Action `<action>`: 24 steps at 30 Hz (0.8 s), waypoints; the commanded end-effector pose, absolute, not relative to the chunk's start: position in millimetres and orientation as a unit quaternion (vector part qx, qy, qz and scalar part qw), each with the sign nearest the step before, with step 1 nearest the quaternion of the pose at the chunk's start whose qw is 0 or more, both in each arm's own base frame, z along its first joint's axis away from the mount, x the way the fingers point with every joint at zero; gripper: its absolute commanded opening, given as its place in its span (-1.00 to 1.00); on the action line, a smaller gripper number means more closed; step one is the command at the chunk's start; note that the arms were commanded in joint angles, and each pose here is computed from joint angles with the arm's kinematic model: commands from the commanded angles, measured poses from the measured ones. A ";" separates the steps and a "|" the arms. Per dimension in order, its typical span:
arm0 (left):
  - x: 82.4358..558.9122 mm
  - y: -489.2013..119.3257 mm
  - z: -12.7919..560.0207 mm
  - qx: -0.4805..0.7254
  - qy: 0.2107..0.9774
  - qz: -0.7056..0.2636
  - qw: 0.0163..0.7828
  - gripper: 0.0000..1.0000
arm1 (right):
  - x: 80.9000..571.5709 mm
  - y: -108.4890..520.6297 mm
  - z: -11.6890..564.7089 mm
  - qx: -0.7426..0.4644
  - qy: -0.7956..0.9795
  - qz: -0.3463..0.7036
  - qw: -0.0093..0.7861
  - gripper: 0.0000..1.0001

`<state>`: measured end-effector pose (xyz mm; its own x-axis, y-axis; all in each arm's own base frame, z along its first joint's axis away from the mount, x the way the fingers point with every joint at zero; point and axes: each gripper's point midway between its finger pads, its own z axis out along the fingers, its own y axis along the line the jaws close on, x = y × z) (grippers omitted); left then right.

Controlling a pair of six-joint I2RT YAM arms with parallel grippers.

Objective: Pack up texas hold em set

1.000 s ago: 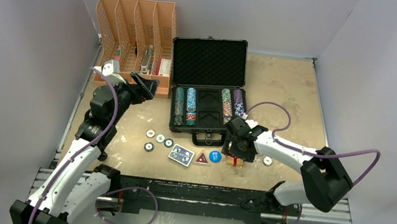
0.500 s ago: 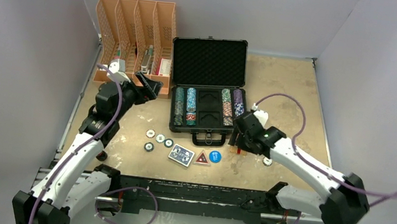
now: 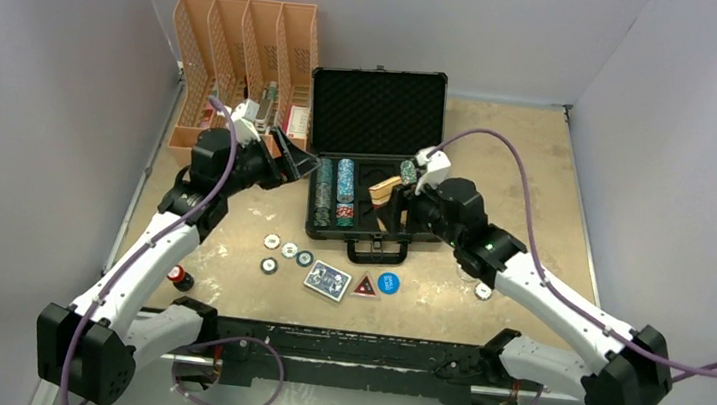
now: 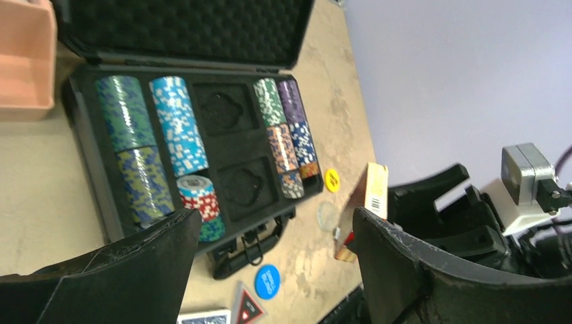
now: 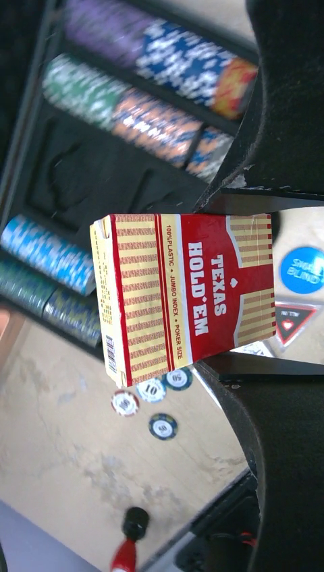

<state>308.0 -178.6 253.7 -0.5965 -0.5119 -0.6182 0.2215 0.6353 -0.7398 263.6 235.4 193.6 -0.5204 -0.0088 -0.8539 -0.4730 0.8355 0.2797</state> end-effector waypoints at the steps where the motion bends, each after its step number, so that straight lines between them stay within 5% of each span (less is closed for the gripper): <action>1: 293.8 -193.6 285.2 -0.072 0.771 -0.476 0.417 0.64 | 273.0 294.3 276.2 -0.306 0.680 0.330 0.579 -0.03; 6: 284.6 -217.2 288.1 -0.080 0.749 -0.557 0.349 0.65 | 270.9 323.6 273.6 -0.406 0.629 0.343 0.567 0.00; 18: 265.8 -249.8 239.3 -0.045 0.785 -0.552 0.277 0.56 | 260.0 346.4 251.6 -0.485 0.618 0.367 0.499 0.00; 24: 272.0 -245.9 214.7 -0.043 0.818 -0.502 0.278 -0.12 | 259.1 349.6 235.4 -0.500 0.632 0.364 0.466 -0.03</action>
<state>265.6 -248.5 220.4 -0.8576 -0.3786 -0.3480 0.1729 0.4251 -0.8885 259.1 337.3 205.6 -0.1506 -0.3232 -0.9343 -0.9517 0.3030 0.0486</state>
